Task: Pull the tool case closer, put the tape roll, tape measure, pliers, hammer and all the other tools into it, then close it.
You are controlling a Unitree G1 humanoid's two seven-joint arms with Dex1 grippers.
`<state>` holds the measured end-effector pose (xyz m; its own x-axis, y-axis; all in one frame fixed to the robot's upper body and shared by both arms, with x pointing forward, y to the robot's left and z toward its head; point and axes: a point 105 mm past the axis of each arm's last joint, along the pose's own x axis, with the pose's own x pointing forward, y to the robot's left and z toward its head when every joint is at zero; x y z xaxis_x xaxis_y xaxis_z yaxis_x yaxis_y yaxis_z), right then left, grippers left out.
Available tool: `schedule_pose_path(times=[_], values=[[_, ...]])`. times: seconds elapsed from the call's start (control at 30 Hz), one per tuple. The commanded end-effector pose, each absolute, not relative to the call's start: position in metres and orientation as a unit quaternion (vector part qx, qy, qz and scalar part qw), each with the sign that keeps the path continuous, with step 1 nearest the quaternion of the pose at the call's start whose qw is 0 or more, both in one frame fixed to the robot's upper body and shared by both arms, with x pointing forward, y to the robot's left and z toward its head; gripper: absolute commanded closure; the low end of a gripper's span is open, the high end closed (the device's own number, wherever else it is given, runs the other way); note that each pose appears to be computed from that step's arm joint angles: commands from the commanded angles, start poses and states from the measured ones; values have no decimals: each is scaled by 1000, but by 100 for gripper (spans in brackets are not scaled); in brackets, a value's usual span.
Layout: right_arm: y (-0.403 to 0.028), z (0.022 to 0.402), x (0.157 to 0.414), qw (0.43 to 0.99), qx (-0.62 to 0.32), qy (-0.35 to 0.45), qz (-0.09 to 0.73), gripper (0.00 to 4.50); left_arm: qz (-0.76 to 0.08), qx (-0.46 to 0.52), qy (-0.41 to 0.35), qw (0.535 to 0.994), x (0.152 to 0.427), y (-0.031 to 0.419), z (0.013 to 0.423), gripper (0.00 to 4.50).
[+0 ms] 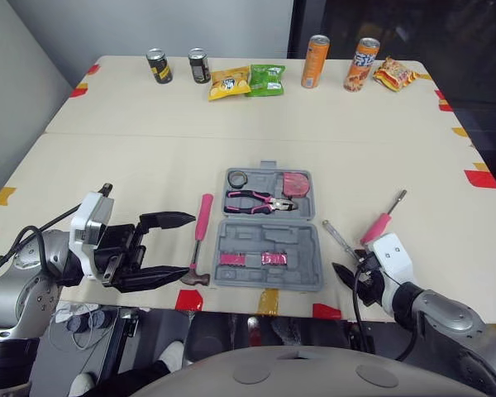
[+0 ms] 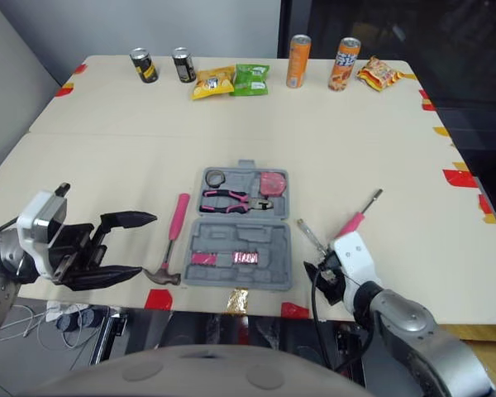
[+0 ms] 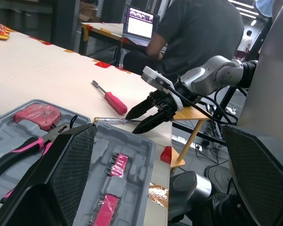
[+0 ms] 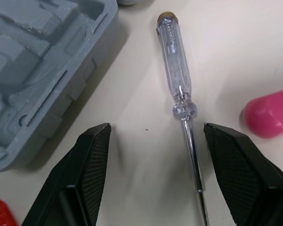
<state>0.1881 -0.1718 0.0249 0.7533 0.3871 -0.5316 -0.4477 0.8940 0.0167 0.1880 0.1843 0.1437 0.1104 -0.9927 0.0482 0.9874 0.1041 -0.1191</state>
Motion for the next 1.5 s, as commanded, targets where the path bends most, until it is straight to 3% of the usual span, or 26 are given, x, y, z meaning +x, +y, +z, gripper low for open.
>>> schedule_pose_path(times=[0.03, 0.13, 0.23, 0.43, 0.5, 0.67, 0.97, 1.27, 1.5], values=[[-176, 23, 195, 941, -64, 247, 222, 117, -669, -53, 10, 742, 188, 185, 150, 0], [-175, 18, 197, 940, -67, 243, 230, 117, -668, -52, 9, 742, 188, 185, 151, 0], [-174, 14, 200, 940, -69, 238, 236, 195, -667, -50, 8, 743, 189, 185, 152, 0], [-168, 12, 204, 937, -78, 232, 250, 406, -666, -51, 7, 745, 188, 185, 151, 0], [-167, 14, 206, 936, -86, 225, 258, 445, -665, -51, 7, 745, 187, 186, 150, 0], [-164, 28, 210, 935, -96, 193, 281, 445, -662, -52, 5, 748, 186, 189, 149, 0], [-151, 95, 212, 911, -116, 132, 373, 445, -632, -60, -22, 773, 187, 200, 150, 0], [-114, 133, 201, 799, -245, 192, 514, 445, -608, -46, 8, 792, 174, 239, 138, 0], [-69, 122, 225, 752, -302, 224, 542, 445, -600, -29, 23, 799, 173, 249, 137, 0]])
